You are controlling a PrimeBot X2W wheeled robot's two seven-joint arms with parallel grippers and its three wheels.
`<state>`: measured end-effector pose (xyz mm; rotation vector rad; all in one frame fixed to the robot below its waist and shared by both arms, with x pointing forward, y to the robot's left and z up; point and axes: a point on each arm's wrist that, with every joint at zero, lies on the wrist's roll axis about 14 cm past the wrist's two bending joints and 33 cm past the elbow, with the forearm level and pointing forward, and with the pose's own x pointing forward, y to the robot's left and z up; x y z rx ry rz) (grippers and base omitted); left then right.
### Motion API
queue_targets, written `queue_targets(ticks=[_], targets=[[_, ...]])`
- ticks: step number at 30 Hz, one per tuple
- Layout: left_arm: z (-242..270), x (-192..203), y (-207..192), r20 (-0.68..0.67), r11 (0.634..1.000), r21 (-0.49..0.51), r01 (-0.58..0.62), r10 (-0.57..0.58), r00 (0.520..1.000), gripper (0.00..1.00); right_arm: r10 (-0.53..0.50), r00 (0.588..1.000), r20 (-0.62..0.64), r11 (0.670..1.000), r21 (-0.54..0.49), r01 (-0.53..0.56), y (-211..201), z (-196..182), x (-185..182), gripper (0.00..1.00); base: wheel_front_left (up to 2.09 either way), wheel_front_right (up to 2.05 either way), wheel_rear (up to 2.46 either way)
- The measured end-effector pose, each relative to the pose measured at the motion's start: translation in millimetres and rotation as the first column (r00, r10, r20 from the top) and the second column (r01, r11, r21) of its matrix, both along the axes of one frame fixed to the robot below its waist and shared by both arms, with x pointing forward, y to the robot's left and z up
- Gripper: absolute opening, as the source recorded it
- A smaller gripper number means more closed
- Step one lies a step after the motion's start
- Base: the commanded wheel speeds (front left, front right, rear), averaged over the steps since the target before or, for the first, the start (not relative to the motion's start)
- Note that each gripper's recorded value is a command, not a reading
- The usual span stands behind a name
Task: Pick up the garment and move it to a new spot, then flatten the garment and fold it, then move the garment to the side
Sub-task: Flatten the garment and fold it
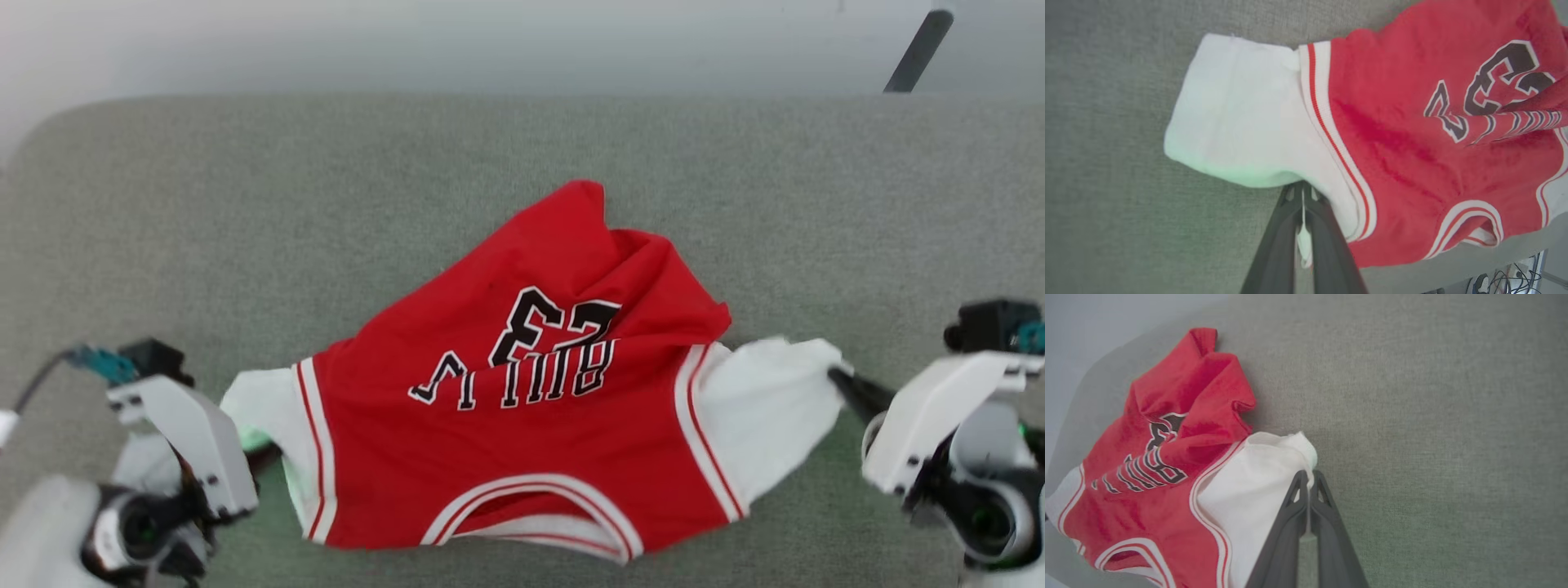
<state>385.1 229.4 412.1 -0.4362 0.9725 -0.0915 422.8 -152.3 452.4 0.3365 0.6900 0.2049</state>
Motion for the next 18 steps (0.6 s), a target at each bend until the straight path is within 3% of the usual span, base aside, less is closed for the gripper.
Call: queue_targets(ticks=[8, 18], targets=[[82, 26, 14, 0.160, 0.995, 0.096, 0.040, -0.055, 0.986, 0.00, 0.036, 0.972, 0.231, 0.999, 0.003, -0.038, 9, 97, 28, 0.00, 0.00, 0.00, 0.00], [184, 51, 19, 0.375, 0.982, 0.186, 0.032, -0.101, 0.922, 0.00, 0.062, 0.859, 0.508, 0.998, -0.020, -0.060, 18, 216, 45, 0.00, 0.00, 0.00, 0.00]])
